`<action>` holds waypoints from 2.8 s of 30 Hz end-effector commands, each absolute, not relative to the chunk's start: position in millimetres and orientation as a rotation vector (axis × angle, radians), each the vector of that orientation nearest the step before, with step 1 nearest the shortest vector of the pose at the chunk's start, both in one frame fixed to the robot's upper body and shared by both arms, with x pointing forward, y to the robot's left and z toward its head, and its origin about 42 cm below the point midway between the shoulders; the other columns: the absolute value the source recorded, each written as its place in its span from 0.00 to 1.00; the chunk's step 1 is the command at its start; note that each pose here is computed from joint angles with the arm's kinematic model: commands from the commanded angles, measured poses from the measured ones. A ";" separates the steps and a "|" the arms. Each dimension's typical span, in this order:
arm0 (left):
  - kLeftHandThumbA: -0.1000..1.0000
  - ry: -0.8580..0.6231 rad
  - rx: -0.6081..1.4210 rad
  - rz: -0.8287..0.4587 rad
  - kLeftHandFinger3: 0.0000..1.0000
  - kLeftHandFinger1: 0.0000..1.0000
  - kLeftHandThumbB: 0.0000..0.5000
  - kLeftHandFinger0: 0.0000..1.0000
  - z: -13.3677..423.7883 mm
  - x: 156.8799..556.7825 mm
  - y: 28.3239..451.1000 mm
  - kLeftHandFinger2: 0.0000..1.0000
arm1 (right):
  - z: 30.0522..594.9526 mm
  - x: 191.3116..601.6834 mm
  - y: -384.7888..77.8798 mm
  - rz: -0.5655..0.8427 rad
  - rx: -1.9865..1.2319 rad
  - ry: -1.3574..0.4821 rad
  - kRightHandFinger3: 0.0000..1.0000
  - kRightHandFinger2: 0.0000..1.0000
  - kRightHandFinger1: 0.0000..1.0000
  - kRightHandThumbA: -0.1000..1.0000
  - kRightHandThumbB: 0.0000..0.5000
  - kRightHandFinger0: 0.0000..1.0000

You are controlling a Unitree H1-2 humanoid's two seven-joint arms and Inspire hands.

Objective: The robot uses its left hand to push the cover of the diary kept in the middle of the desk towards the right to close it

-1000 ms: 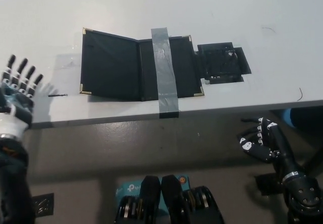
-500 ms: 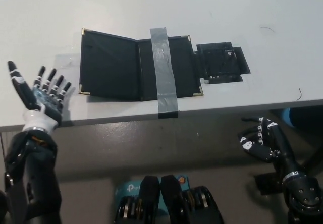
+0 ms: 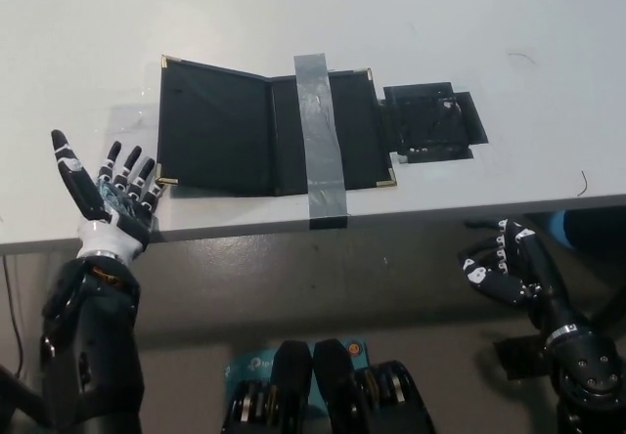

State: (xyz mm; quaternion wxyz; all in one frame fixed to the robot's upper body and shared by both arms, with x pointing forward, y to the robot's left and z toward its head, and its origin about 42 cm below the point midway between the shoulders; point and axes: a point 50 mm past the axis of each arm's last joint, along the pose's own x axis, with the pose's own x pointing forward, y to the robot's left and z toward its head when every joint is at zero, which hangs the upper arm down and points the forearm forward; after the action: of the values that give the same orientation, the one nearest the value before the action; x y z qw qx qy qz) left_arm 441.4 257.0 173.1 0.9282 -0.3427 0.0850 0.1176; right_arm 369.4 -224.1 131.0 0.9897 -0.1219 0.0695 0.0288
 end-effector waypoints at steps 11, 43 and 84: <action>1.00 0.228 -0.819 0.061 1.00 1.00 0.26 1.00 188.9 456.5 164.6 1.00 | 157.8 380.0 -223.8 0.090 -0.254 0.081 0.69 0.45 0.37 0.63 0.13 0.31; 1.00 -0.281 1.846 -0.407 1.00 1.00 0.62 1.00 187.0 465.1 71.7 1.00 | 156.8 376.3 -208.1 0.165 -0.283 0.076 0.67 0.44 0.36 0.60 0.10 0.31; 1.00 -0.872 1.061 -0.181 1.00 1.00 0.45 1.00 359.9 249.4 143.2 1.00 | 153.3 373.0 -223.8 0.105 -0.264 0.090 0.68 0.45 0.35 0.59 0.09 0.29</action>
State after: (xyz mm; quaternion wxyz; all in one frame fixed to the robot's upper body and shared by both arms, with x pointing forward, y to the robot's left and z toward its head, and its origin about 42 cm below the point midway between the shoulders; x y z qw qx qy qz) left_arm 361.9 69.1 261.5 0.8142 0.4801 -0.2292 -0.2326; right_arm 357.4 -223.2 115.3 0.9844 -0.1290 0.1070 0.0531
